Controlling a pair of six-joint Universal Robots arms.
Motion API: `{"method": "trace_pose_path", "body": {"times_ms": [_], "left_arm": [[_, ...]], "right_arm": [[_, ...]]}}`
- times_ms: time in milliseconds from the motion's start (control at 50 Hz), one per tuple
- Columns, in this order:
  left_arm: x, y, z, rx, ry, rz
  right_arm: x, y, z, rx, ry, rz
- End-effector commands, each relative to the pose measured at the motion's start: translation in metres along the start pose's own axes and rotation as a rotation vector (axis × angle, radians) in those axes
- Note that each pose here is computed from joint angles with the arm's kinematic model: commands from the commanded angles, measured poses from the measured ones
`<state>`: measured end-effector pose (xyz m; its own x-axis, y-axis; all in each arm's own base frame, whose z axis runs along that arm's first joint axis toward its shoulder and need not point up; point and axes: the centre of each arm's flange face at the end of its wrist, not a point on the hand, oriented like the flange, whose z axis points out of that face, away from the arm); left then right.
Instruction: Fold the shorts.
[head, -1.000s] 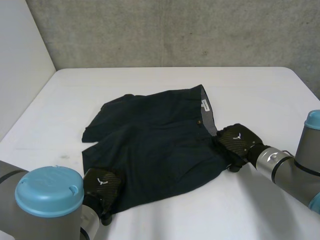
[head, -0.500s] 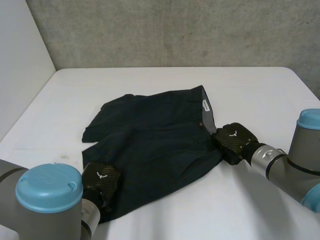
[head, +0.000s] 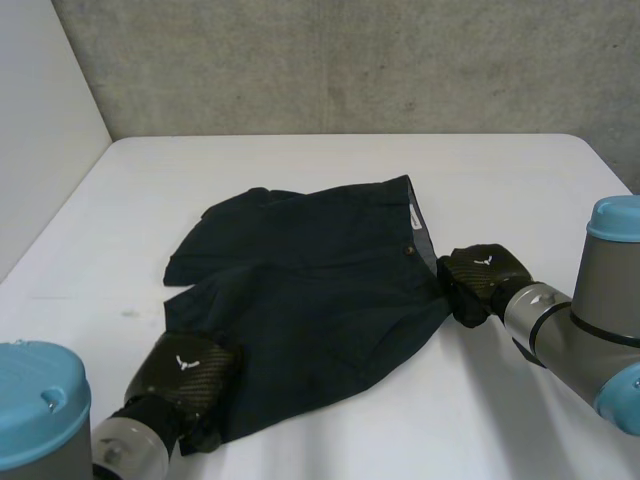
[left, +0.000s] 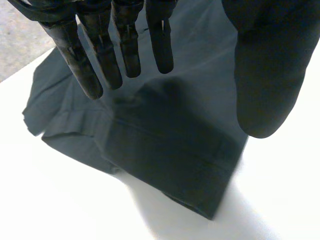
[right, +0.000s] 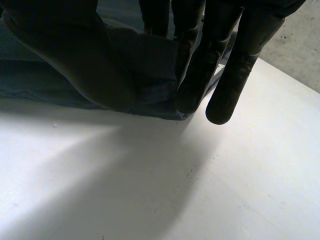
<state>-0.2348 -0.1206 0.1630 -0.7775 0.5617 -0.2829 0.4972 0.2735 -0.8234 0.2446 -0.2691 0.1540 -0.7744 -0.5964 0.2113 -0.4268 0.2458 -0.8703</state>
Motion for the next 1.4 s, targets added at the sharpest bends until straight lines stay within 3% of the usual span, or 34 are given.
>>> {"method": "trace_pose_path", "body": {"times_ms": [20, 560, 920, 1080, 1260, 1400], "left_arm": [[0.002, 0.01, 0.002, -0.024, 0.024, -0.006], [0.002, 0.031, 0.03, -0.063, 0.0, 0.024], [-0.006, 0.028, 0.039, -0.033, -0.035, 0.008], [-0.017, 0.009, 0.036, 0.009, -0.07, 0.061], [-0.041, -0.057, -0.018, 0.21, -0.132, 0.092], [-0.039, -0.068, -0.037, 0.293, -0.097, 0.088]], "right_arm": [[0.004, -0.002, 0.001, 0.009, 0.009, 0.01], [0.001, -0.001, 0.001, 0.007, -0.002, 0.04], [0.002, -0.001, 0.001, 0.006, 0.003, 0.042], [0.002, -0.004, -0.004, -0.008, -0.002, 0.005], [0.002, -0.041, -0.069, -0.012, -0.003, -0.206], [-0.011, -0.033, -0.122, -0.156, -0.08, -0.349]]}}
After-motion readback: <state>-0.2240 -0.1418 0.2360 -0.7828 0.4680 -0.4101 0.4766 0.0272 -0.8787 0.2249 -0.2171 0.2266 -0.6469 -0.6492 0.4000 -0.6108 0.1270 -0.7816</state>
